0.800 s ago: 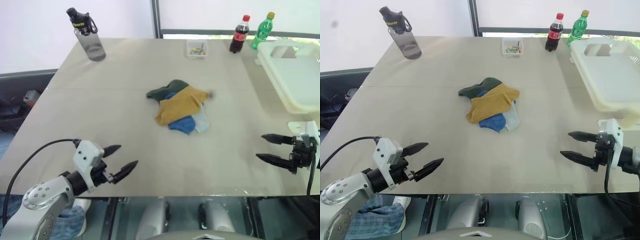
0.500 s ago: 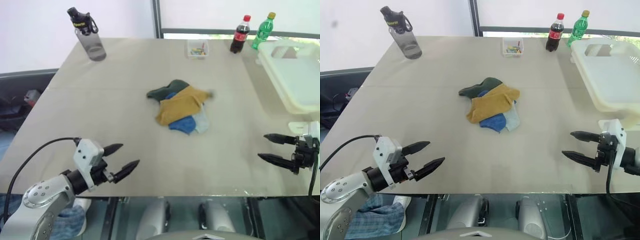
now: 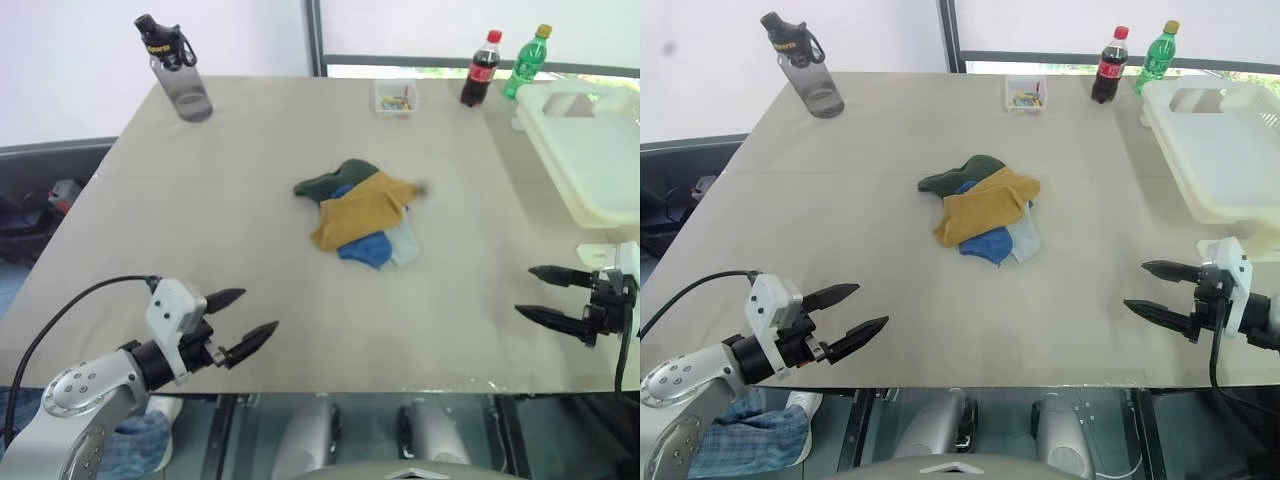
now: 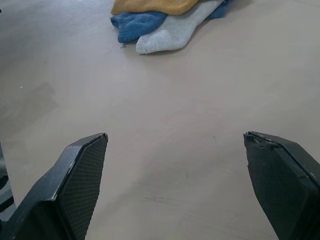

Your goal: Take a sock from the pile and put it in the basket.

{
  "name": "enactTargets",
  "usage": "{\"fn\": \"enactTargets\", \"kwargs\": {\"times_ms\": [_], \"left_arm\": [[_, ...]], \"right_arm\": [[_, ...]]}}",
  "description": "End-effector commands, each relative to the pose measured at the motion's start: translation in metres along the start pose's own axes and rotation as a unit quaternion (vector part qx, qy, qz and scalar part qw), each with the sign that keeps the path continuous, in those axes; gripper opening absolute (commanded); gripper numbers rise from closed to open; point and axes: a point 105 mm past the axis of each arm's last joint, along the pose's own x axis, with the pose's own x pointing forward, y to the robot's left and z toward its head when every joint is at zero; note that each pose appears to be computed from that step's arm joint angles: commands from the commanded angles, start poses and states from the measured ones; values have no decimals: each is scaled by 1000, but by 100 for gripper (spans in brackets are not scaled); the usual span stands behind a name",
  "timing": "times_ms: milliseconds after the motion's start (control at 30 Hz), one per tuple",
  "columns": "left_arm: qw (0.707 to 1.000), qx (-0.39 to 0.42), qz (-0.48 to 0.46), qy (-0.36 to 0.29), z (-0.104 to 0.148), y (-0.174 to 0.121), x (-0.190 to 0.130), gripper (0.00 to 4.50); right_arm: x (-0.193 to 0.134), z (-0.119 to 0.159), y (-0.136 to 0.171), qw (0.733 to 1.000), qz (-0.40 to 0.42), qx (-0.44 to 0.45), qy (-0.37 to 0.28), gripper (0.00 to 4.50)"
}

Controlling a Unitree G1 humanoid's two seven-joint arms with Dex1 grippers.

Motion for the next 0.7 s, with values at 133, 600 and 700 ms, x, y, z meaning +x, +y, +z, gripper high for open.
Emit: {"fn": "enactTargets", "kwargs": {"times_ms": [133, 600, 700], "left_arm": [[1000, 26, -1, -17, 11, -1, 0, 450], [998, 37, -21, -49, 21, -11, -4, 450], [998, 40, -17, -48, 21, -10, -4, 450]], "right_arm": [[7, 12, 0, 1000, 6, -25, -9, 448], [144, 60, -22, 989, -73, -66, -109, 448], [173, 70, -15, 987, -60, -67, -133, 448]]}}
